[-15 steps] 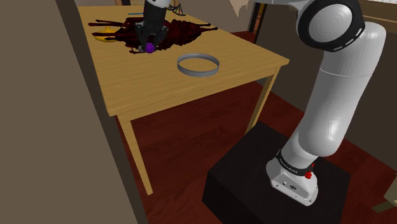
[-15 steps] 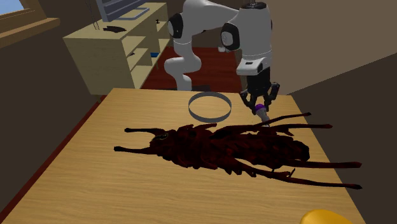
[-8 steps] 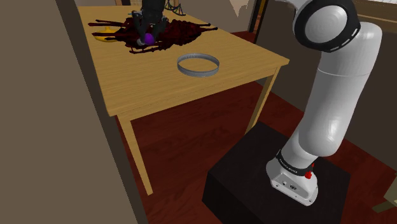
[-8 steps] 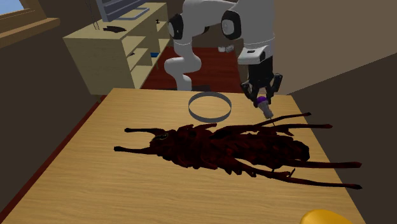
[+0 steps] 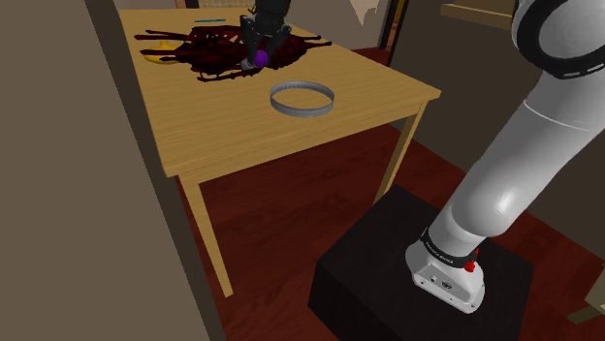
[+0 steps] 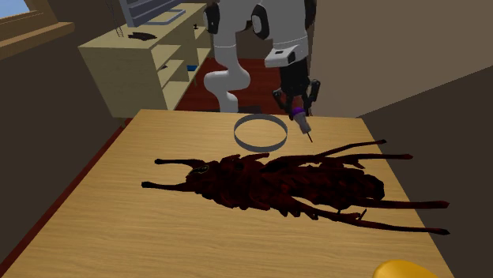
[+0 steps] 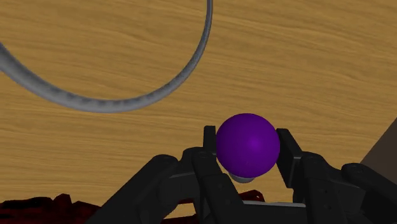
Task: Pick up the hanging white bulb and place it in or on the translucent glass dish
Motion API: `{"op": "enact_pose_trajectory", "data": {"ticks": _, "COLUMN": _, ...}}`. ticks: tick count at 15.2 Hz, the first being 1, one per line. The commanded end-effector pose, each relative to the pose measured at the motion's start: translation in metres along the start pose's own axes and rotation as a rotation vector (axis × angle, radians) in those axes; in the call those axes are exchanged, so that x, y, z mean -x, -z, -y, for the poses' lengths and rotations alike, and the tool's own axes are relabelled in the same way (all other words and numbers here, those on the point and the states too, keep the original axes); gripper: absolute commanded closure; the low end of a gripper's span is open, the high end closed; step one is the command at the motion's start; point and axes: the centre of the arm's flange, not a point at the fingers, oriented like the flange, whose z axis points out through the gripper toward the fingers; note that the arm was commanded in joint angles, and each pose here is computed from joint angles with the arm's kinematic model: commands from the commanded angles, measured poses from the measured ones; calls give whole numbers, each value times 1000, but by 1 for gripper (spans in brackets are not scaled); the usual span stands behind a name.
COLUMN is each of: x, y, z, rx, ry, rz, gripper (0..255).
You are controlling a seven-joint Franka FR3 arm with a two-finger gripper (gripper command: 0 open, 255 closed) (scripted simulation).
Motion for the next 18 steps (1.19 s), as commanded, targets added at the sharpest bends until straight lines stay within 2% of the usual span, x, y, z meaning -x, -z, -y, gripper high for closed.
{"op": "enact_pose_trajectory", "data": {"ticks": 1, "x": 18, "y": 11, "z": -21, "rx": -1, "ry": 0, "rz": 0, "gripper": 255}}
{"op": "enact_pose_trajectory", "data": {"ticks": 10, "x": 95, "y": 51, "z": -101, "rx": -1, "ry": 0, "rz": 0, "gripper": 255}}
{"op": "enact_pose_trajectory", "data": {"ticks": 18, "x": 104, "y": 11, "z": -109, "rx": -1, "ry": 0, "rz": 0, "gripper": 255}}
